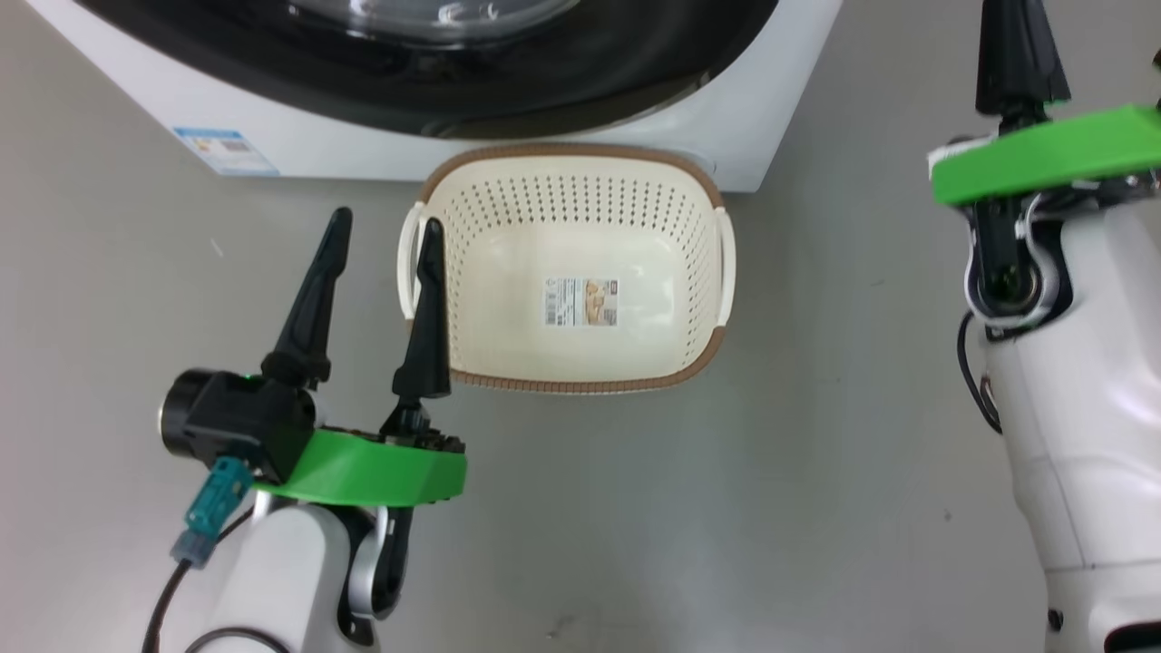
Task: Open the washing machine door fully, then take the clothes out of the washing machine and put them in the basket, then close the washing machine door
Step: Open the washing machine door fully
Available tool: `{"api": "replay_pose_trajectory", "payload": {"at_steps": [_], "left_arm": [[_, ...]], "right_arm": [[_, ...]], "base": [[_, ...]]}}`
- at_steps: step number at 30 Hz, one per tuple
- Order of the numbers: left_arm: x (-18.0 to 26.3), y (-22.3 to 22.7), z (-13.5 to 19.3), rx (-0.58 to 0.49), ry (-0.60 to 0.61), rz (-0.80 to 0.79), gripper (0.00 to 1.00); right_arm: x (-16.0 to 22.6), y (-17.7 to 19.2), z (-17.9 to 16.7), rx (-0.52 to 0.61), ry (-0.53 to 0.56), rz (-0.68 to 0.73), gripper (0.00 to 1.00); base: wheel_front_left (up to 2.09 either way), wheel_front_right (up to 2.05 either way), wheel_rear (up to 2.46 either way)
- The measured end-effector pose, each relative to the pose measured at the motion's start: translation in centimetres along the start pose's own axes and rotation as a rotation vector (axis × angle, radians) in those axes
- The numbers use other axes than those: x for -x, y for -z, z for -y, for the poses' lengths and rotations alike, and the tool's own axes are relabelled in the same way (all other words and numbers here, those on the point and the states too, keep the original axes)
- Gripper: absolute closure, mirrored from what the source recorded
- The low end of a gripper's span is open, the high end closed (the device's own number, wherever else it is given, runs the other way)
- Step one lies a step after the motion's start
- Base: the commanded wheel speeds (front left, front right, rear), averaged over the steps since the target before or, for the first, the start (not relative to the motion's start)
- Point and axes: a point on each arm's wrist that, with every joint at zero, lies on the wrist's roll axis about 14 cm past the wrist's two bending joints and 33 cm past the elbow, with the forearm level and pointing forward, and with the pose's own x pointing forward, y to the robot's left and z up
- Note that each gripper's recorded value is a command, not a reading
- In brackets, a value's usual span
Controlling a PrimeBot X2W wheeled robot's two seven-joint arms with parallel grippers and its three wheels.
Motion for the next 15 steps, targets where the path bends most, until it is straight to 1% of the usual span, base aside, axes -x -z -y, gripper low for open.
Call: {"api": "replay_pose_trajectory", "payload": {"at_steps": [8, 9, 10, 12, 13, 15], "left_arm": [[-0.8, 0.6, -0.3, -0.009, 0.003, 0.009, 0.0], [-0.9, 1.1, -0.6, -0.012, -0.004, -0.002, 0.0], [-0.9, 1.3, -0.8, -0.013, -0.007, -0.008, 0.0], [-0.8, 1.8, -1.1, -0.016, -0.014, -0.019, 0.0], [-0.8, 1.8, -1.1, -0.016, -0.014, -0.019, 0.0], [-0.8, 2.2, -1.2, -0.018, -0.017, -0.028, 0.0]], "right_arm": [[-3.4, 2.3, -0.6, -0.273, 0.014, -0.057, 1.0], [-4.1, 3.0, -0.5, -0.347, 0.023, -0.088, 1.0], [-4.3, 3.4, -0.4, -0.382, 0.03, -0.103, 1.0], [-4.8, 4.3, -0.3, -0.445, 0.042, -0.142, 1.0], [-4.8, 4.3, -0.3, -0.445, 0.042, -0.142, 1.0], [-5.2, 5.2, -0.3, -0.505, 0.046, -0.184, 1.0]], "base": [[0.0, 0.0, 0.0], [0.0, 0.0, 0.0], [0.0, 0.0, 0.0], [0.0, 0.0, 0.0], [0.0, 0.0, 0.0], [0.0, 0.0, 0.0]]}}
